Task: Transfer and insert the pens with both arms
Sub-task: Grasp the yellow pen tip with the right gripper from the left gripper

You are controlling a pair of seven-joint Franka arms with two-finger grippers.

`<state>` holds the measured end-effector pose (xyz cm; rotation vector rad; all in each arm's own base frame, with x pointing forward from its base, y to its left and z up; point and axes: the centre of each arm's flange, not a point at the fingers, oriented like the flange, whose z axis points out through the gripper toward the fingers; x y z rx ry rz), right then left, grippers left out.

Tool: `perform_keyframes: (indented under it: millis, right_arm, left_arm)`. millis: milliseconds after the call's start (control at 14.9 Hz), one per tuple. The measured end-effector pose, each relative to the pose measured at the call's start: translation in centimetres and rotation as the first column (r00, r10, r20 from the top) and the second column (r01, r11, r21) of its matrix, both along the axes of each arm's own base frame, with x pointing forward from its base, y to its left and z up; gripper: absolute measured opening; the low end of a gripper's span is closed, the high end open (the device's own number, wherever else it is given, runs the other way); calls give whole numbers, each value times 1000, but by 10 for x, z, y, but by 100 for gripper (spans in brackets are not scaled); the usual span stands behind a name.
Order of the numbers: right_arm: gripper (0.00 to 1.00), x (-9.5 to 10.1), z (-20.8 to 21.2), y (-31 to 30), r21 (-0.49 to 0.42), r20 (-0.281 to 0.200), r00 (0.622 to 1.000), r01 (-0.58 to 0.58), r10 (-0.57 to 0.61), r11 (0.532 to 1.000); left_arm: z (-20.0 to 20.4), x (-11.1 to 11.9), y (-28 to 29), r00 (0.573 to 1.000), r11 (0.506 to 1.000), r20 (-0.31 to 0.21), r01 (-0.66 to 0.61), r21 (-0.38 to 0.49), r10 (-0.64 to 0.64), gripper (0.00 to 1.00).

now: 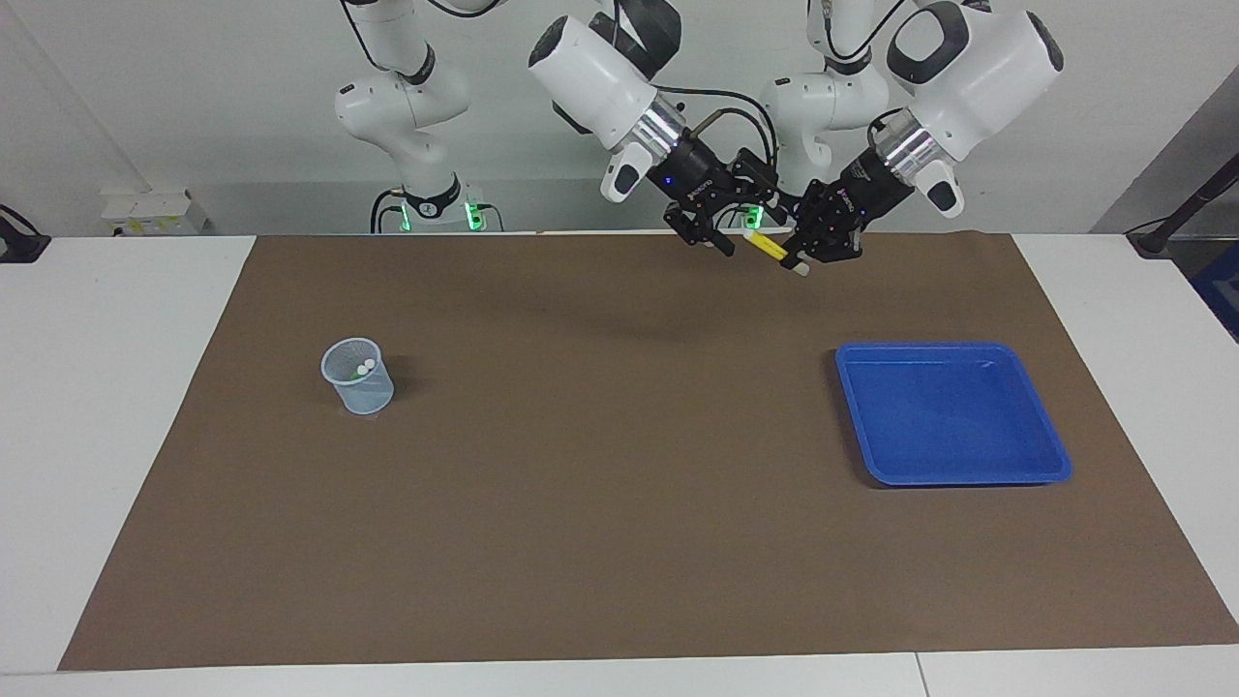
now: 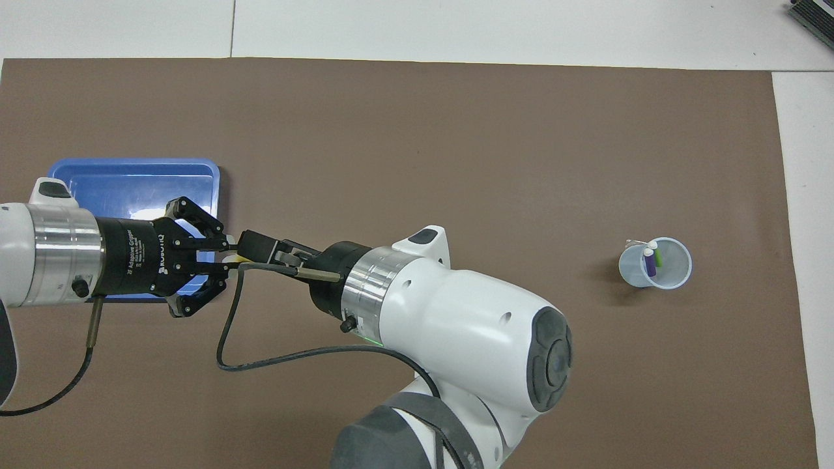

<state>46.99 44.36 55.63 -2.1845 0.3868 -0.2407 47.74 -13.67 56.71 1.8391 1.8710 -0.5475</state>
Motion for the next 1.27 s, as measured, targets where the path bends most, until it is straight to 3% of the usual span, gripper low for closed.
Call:
perform_keyframes:
  millis: [67,201,335,536,670,938,1005,1072,1273]
  right_arm:
    - [70,1,-1,1,0,-1,1000,-2,2,1000]
    - [70,0,-2,3,-1,-2,1000,-6,6,1000]
    - [60,-1,-2,4,-1,-2,1000,-9,9,1000]
    - [60,-2,-3,6,-2,-3,1000,-12,12,1000]
    - [48,-2,-4,6,-2,-4,1000,-12,12,1000]
    - [40,-2,-6,7,-4,-6,1000,-12,12,1000]
    - [35,-1,-7,7,-5,-8,1000,-12,12,1000]
    - [22,-1,-9,6,-8,-10,1000,-12,12,1000]
    - [19,-1,-10,6,-10,-10,1000,-13,13,1000]
  left_arm:
    - [0,-1,0,1000,1000,0,0,0,0,17]
    - [0,-2,-2,1000,1000,1,4,1,-4,17]
    - [1,-3,-3,1000,1000,2,7,1,-7,17]
    - [2,-4,-5,1000,1000,4,10,1,-10,17]
    - [2,-4,-6,1000,1000,4,11,1,-11,17]
    - [3,-5,-5,1000,1000,5,10,1,-10,17]
    - [3,-5,-5,1000,1000,6,10,1,-10,17]
    - [4,-5,-4,1000,1000,7,8,0,-8,17]
    - [3,-5,-4,1000,1000,4,7,1,-7,17]
